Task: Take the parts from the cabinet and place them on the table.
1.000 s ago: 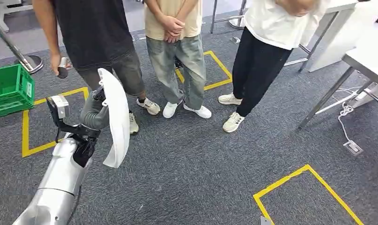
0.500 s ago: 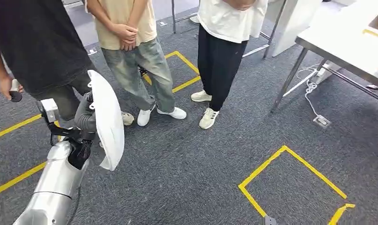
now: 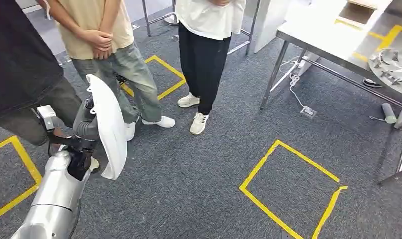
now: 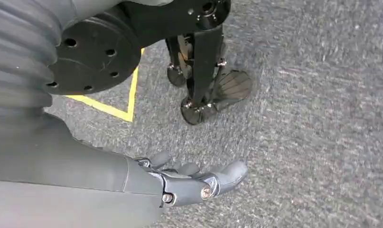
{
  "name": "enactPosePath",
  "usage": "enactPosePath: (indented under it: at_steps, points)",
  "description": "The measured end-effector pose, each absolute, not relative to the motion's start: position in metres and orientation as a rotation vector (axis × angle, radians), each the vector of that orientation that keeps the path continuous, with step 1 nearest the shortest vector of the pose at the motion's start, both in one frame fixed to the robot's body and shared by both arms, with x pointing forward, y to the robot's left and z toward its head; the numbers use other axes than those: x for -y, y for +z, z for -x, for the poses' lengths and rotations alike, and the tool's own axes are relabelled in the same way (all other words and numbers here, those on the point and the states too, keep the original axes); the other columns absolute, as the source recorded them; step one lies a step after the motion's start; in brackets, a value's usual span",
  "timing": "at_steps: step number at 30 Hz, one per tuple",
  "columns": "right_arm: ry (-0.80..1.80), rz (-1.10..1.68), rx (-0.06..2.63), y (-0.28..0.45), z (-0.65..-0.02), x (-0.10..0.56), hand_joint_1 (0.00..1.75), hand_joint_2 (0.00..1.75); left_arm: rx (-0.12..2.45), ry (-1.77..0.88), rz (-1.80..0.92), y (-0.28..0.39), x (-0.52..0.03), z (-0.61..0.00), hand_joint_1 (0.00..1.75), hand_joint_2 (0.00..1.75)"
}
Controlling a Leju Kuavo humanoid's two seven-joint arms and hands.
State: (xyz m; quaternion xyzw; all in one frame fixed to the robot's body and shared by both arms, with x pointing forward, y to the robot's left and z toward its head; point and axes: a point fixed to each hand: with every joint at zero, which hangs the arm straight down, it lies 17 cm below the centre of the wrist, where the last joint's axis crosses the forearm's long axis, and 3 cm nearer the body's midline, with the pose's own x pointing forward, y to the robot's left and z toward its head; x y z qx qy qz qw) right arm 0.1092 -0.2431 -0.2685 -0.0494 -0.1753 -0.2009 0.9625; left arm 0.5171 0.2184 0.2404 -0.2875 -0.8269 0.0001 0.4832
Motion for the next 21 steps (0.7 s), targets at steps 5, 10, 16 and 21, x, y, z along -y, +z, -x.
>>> enactPosePath:
  at_steps: [5,10,16,21]
  points:
    - [-0.396,0.098,0.347,-0.269,-0.11,0.242,0.0,1.75,2.031,0.001,0.689,0.242,-0.225,-0.517,1.75,1.75]
    - [-0.41,0.112,0.313,-0.271,-0.105,0.246,0.0,1.75,2.024,-0.003,0.665,0.24,-0.226,-0.518,1.75,1.75]
    - [-0.415,0.107,0.293,-0.272,-0.101,0.244,0.0,1.75,1.986,0.004,0.654,0.222,-0.228,-0.513,1.75,1.75]
    - [-0.405,0.096,0.288,-0.273,-0.097,0.242,0.0,1.75,1.986,0.015,0.66,0.221,-0.226,-0.511,1.75,1.75]
